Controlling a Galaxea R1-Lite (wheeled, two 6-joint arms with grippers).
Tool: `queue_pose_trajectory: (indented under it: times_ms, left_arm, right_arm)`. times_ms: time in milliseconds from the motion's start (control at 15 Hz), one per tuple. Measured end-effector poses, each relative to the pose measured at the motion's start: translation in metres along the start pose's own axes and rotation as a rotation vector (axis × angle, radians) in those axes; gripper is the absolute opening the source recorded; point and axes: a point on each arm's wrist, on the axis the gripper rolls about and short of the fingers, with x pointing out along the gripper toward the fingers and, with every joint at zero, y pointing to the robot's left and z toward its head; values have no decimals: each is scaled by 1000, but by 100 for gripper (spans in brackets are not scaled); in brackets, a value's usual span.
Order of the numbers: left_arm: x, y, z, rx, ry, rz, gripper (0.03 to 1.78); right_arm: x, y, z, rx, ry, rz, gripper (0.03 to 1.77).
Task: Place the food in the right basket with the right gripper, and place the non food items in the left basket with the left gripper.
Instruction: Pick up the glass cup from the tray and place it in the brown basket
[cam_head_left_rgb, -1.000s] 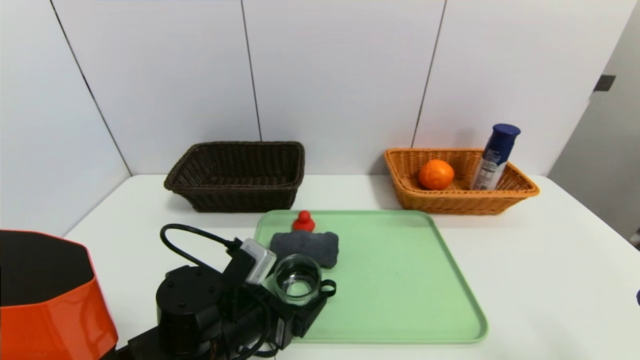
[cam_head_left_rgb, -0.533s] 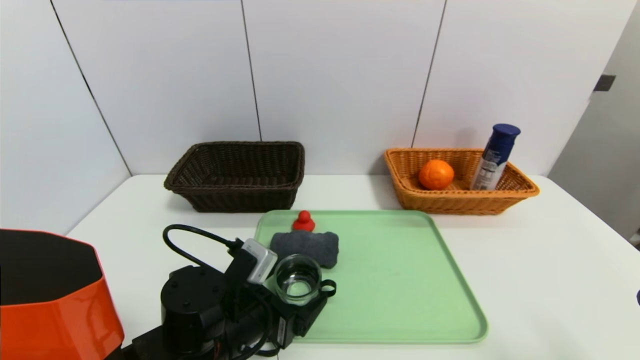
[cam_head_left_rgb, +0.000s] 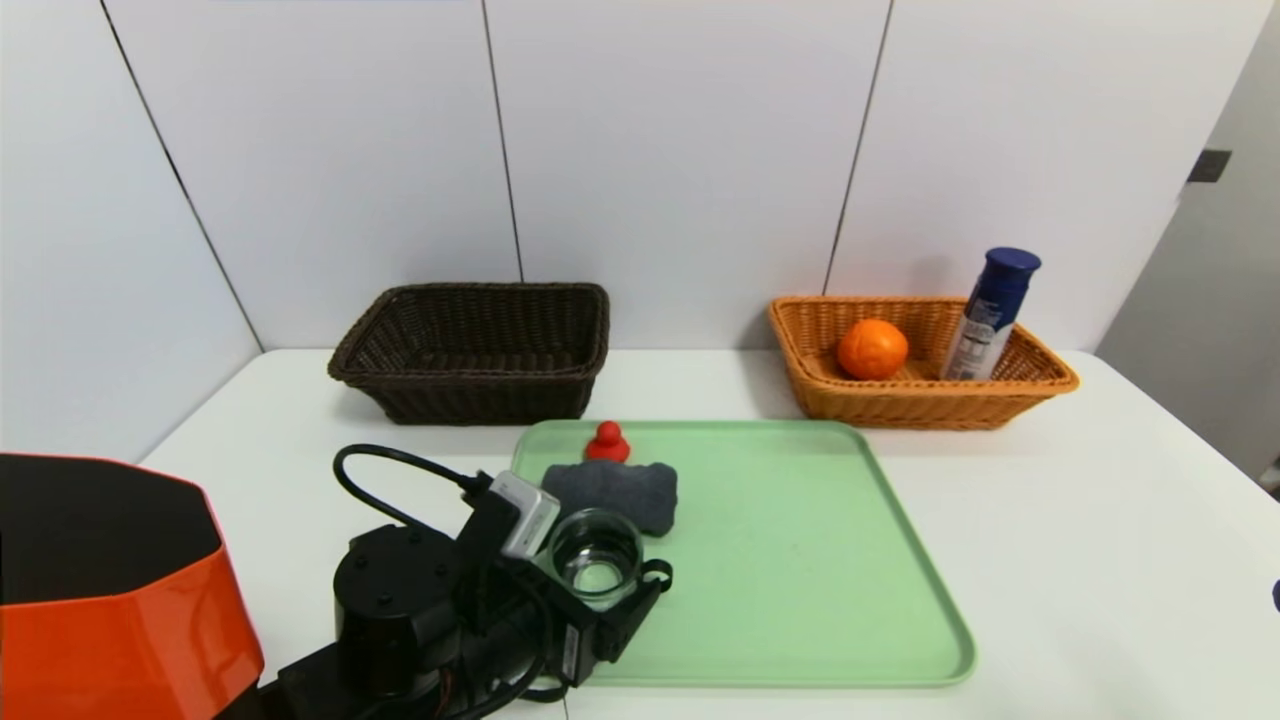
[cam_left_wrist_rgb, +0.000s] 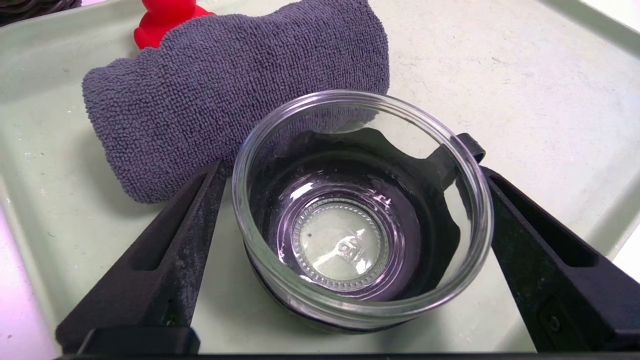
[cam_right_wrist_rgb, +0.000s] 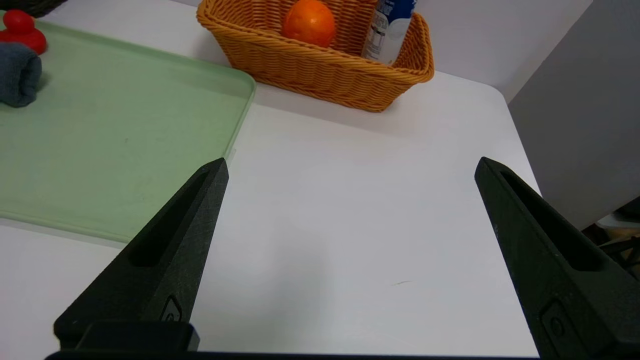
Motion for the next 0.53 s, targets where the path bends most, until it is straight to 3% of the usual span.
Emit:
queue_pose_trajectory:
  times_ms: [333, 467, 533]
  left_arm:
    - [3, 2, -1, -2, 2, 15, 169]
    - [3, 3, -2, -2, 3, 19, 133]
    - [3, 3, -2, -2, 5, 20, 128]
  right_arm:
    - [1, 0, -1, 0, 3, 8, 170]
    - [1, 0, -1, 0, 4, 9, 170]
    - [1, 0, -1, -1, 5, 9, 170]
